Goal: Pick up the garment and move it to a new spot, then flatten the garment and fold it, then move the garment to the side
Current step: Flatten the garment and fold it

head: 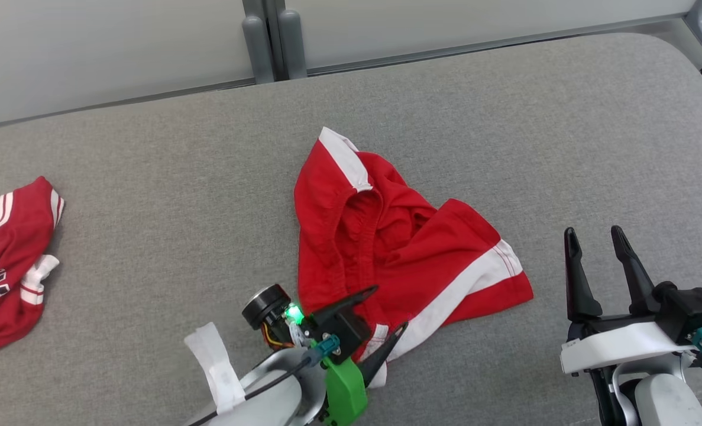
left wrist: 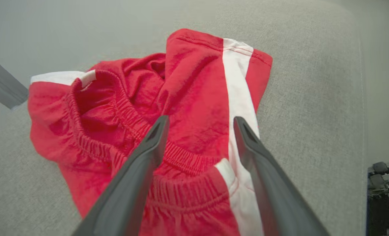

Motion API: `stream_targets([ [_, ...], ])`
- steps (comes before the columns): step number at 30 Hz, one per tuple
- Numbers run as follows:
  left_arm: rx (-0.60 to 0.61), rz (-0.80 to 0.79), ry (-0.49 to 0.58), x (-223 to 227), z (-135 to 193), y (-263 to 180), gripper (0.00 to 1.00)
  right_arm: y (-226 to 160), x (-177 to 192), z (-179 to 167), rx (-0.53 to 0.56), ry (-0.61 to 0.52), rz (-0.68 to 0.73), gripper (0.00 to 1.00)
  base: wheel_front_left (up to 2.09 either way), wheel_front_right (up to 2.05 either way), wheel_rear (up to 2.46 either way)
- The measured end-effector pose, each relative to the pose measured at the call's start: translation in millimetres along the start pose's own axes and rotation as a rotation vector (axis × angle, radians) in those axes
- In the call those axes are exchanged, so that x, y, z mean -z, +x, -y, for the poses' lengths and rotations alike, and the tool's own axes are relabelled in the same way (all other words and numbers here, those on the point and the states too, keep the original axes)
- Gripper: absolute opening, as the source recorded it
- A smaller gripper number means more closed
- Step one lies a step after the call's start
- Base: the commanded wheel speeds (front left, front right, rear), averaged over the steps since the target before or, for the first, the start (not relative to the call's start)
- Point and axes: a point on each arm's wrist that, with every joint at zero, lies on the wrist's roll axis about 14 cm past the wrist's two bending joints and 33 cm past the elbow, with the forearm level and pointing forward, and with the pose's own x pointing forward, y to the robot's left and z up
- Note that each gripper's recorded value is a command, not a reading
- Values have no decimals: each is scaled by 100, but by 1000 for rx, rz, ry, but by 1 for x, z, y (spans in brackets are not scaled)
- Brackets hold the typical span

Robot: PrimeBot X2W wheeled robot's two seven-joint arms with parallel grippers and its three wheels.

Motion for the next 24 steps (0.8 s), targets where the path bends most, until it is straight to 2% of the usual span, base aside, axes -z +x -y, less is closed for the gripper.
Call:
stream_targets([
  [8,79,-216,25,55,11,-16,100,0,2,7,22,-4,-6,100,0,0,0],
  [9,79,-230,26,58,10,-18,78,0,2,7,21,-4,-5,100,0,0,0],
  [10,76,-236,29,59,8,-19,52,1,2,7,21,-5,-4,100,0,0,0],
  [11,70,-236,25,58,5,-20,11,1,1,7,21,-5,-3,100,0,0,0],
  [12,64,-239,14,58,4,-20,0,1,1,6,19,-4,-2,100,0,0,0],
  [16,27,-209,-32,51,-4,-21,0,3,0,3,9,-2,3,100,0,0,0],
  [24,-188,-58,-90,22,-55,-41,0,7,3,-11,-31,7,-3,100,0,0,0],
])
